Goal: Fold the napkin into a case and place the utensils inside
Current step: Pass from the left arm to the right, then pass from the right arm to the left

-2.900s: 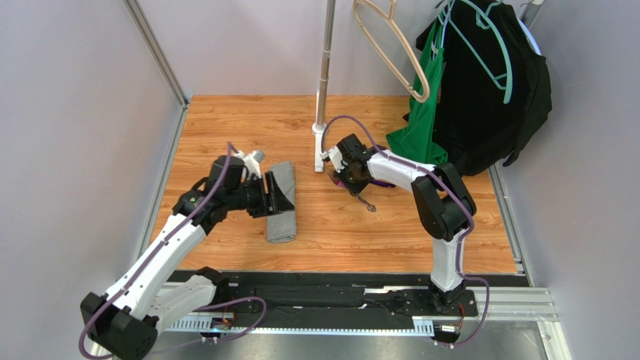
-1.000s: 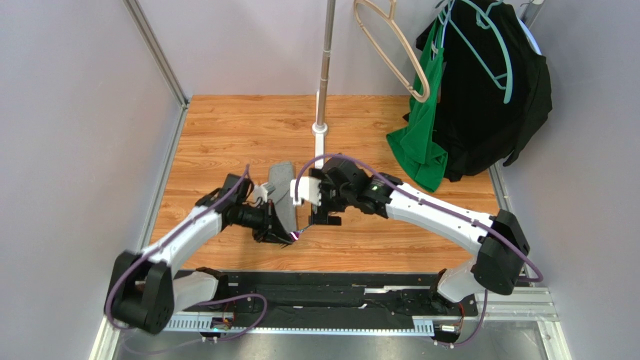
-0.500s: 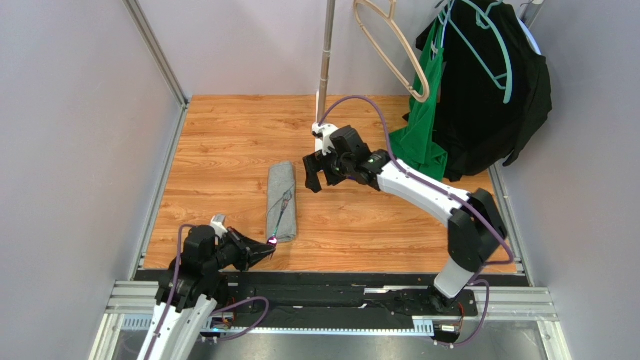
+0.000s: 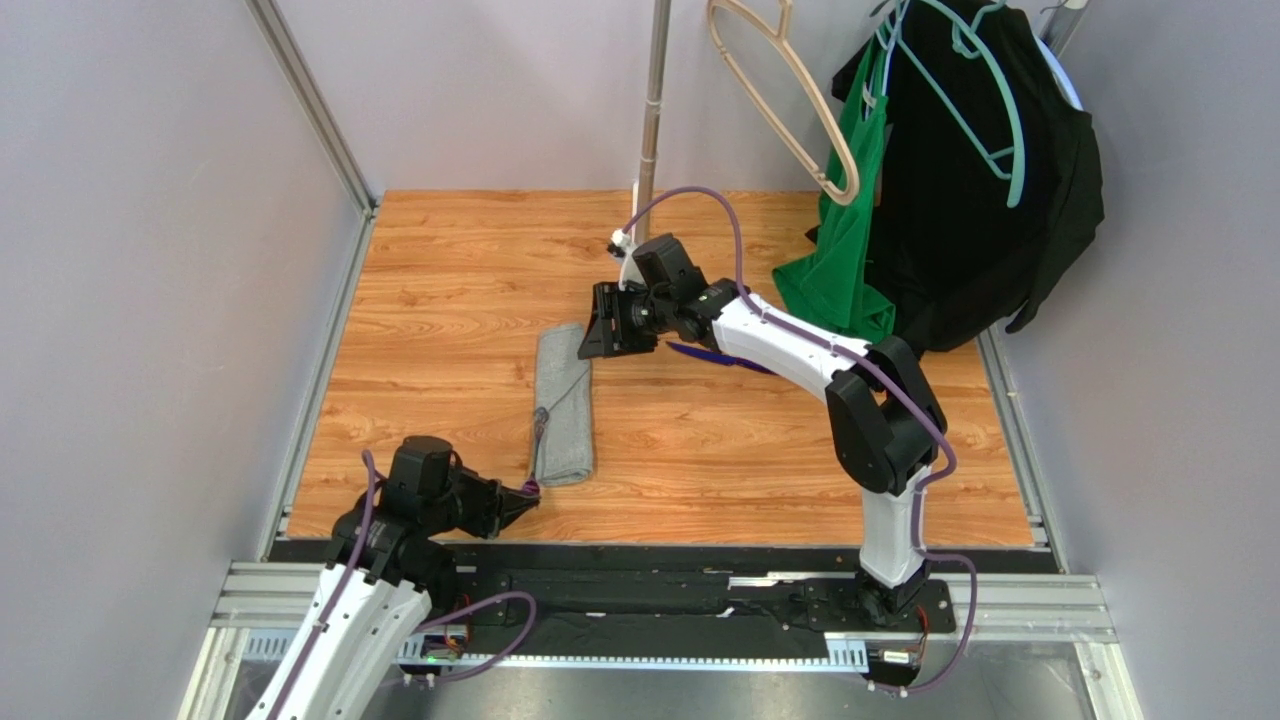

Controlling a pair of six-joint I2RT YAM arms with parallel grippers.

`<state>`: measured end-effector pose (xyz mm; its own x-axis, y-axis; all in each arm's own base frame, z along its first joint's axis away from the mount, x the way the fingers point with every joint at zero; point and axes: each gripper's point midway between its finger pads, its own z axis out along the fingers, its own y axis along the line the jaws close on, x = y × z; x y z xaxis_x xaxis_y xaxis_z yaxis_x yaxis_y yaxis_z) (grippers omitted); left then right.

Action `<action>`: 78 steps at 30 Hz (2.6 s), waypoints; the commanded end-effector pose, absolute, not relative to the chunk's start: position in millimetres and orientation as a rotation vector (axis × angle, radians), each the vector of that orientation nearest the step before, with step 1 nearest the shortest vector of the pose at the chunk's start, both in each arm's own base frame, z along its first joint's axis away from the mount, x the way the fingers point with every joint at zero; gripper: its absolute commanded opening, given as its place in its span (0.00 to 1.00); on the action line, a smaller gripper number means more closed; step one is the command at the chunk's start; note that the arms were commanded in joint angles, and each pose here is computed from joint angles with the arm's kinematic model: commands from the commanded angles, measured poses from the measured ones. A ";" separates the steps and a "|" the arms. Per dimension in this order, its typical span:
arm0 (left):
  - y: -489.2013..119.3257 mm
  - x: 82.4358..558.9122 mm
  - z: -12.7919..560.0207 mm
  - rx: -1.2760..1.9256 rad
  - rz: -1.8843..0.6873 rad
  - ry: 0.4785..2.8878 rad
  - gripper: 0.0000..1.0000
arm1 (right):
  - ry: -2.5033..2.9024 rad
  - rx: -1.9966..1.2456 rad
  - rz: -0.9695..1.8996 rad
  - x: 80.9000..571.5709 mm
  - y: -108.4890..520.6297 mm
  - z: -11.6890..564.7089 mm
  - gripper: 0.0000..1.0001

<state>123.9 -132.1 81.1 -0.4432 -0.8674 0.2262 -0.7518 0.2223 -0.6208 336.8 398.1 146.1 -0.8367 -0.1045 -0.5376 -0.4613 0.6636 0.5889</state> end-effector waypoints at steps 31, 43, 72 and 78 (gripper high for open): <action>-154.0 130.2 109.4 -1.606 -1.367 2.191 0.00 | 2.477 0.071 1.919 200.7 482.2 152.1 0.50; -150.2 133.3 119.8 -1.577 -1.398 2.121 0.00 | 2.522 -0.104 1.705 194.0 465.6 139.0 0.48; -176.9 172.9 181.3 -0.609 -1.294 2.312 0.97 | 2.416 -0.484 1.791 169.5 432.5 149.8 0.00; -181.3 220.6 200.4 -0.366 -1.213 2.316 0.83 | 2.364 -0.600 1.798 147.2 411.6 157.9 0.00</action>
